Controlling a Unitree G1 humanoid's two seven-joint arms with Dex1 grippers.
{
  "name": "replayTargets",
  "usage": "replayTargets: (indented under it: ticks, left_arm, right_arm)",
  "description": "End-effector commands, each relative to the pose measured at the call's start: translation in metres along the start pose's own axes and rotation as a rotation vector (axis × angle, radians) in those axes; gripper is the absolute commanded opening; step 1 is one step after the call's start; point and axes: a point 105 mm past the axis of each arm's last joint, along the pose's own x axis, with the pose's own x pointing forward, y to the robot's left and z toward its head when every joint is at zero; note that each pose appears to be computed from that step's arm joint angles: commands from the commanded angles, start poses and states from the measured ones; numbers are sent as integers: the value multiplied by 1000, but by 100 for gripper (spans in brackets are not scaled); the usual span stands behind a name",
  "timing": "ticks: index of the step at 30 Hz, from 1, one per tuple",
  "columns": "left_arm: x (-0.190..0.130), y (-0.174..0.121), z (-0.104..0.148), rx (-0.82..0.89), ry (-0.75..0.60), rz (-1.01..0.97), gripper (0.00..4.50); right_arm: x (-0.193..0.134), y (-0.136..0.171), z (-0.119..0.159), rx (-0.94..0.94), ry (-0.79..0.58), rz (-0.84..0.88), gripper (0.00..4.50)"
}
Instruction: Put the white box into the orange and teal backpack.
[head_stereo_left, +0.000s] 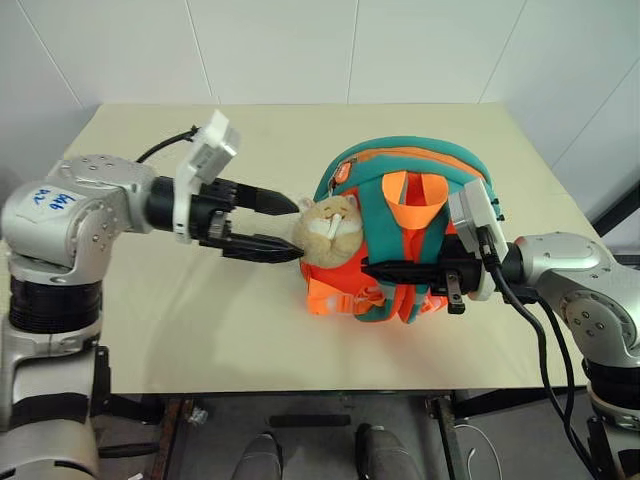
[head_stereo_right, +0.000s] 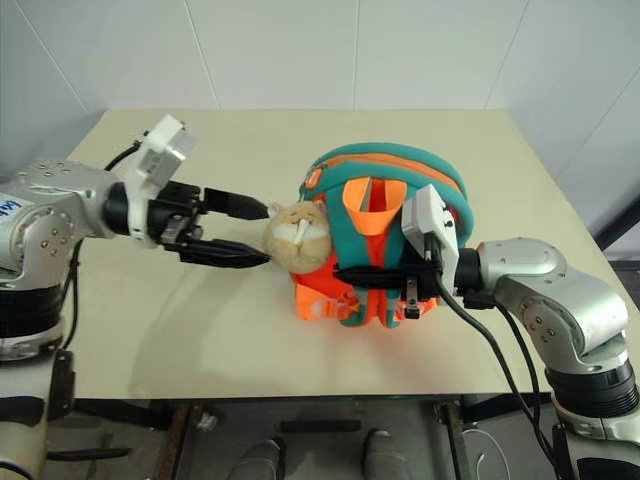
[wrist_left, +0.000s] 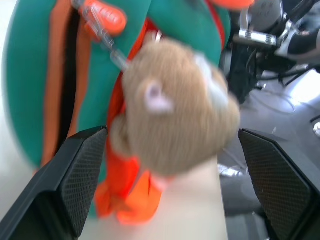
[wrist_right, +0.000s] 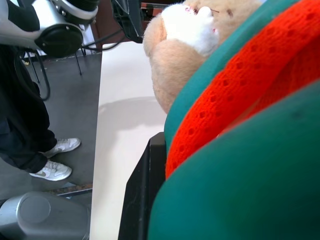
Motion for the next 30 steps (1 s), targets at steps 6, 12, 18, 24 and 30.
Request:
replayTargets:
  ticks: [6, 12, 18, 24, 30]
  left_arm:
    - [26, -7, 4, -50, -53, -24, 356]
    - [20, -7, 3, -82, -39, -24, 186]
    - [6, -3, 10, -74, -34, 2, 149]
    - [-23, 7, 17, -65, -29, 65, 148]
    - [-49, 27, 11, -86, -3, 167, 148]
  right_arm:
    - [1, 3, 10, -57, -30, 7, 0]
    - [0, 4, 9, -55, -33, -3, 0]
    - [-1, 5, 10, -59, -64, -8, 0]
    - [-7, 9, 13, -72, -155, -22, 0]
    - [-9, 13, 11, -68, -190, -33, 0]
